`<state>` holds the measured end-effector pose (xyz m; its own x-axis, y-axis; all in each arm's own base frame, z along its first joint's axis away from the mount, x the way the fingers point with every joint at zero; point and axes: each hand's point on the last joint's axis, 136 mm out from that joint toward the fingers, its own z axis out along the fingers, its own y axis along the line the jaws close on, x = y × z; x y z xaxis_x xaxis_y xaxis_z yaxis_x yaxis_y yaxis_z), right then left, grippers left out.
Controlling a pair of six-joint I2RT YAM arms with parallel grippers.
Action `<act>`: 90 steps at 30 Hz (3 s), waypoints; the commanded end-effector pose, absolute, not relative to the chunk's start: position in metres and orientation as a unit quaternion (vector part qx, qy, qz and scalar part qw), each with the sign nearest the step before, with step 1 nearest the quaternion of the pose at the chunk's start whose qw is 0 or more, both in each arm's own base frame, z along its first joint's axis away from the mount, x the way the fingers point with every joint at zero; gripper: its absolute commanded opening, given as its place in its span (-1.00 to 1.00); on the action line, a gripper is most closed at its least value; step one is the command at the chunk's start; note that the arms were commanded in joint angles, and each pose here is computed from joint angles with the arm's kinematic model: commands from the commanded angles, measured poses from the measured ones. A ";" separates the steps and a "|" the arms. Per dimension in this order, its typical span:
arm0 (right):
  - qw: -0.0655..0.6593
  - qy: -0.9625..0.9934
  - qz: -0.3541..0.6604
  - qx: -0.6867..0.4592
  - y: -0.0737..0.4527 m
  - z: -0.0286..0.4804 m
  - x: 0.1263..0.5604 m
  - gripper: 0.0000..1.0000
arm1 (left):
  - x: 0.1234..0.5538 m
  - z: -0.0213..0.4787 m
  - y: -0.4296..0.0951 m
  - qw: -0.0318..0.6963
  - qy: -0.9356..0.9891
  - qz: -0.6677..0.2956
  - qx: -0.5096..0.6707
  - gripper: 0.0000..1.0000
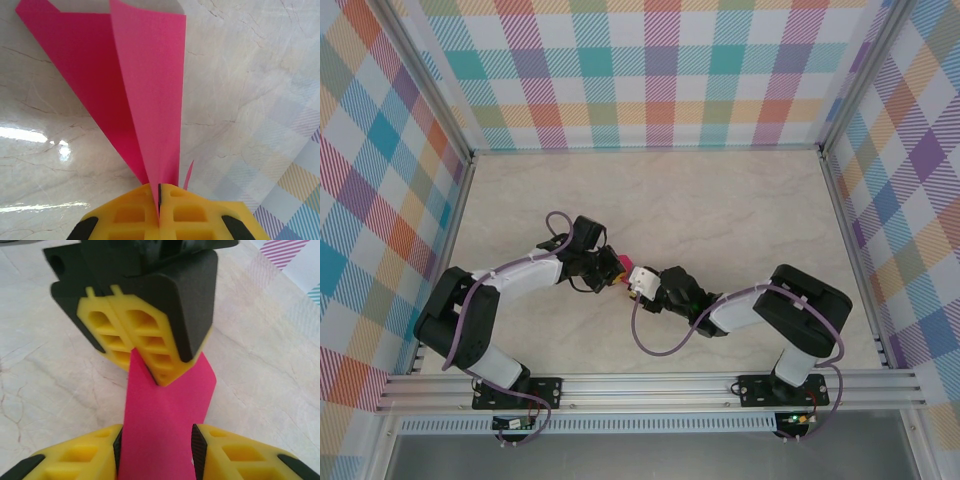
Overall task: Fold a paper plane with a square sheet of paper (pick it up from the middle)
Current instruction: Fold the wing for the fifth time at the center of the table.
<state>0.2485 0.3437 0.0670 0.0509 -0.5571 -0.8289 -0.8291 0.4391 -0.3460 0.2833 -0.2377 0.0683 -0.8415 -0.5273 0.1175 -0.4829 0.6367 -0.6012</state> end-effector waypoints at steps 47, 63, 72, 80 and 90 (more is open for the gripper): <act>0.309 0.831 0.314 -0.340 0.366 0.049 0.230 -1.00 | 0.284 0.101 -0.149 0.133 0.889 -0.313 -0.308 0.24; 0.224 0.875 0.364 -0.229 0.361 0.030 0.229 -0.96 | 0.263 0.087 -0.183 0.134 0.879 -0.382 -0.252 -0.02; 0.198 0.881 0.371 -0.218 0.360 0.024 0.225 -0.79 | 0.262 0.079 -0.200 0.123 0.883 -0.390 -0.231 -0.12; 0.159 0.891 0.386 -0.178 0.356 0.013 0.227 -0.83 | 0.262 0.071 -0.213 0.119 0.886 -0.394 -0.212 -0.40; 0.115 0.888 0.426 -0.129 0.355 0.010 0.229 -0.95 | 0.259 0.058 -0.220 0.111 0.893 -0.388 -0.197 -0.51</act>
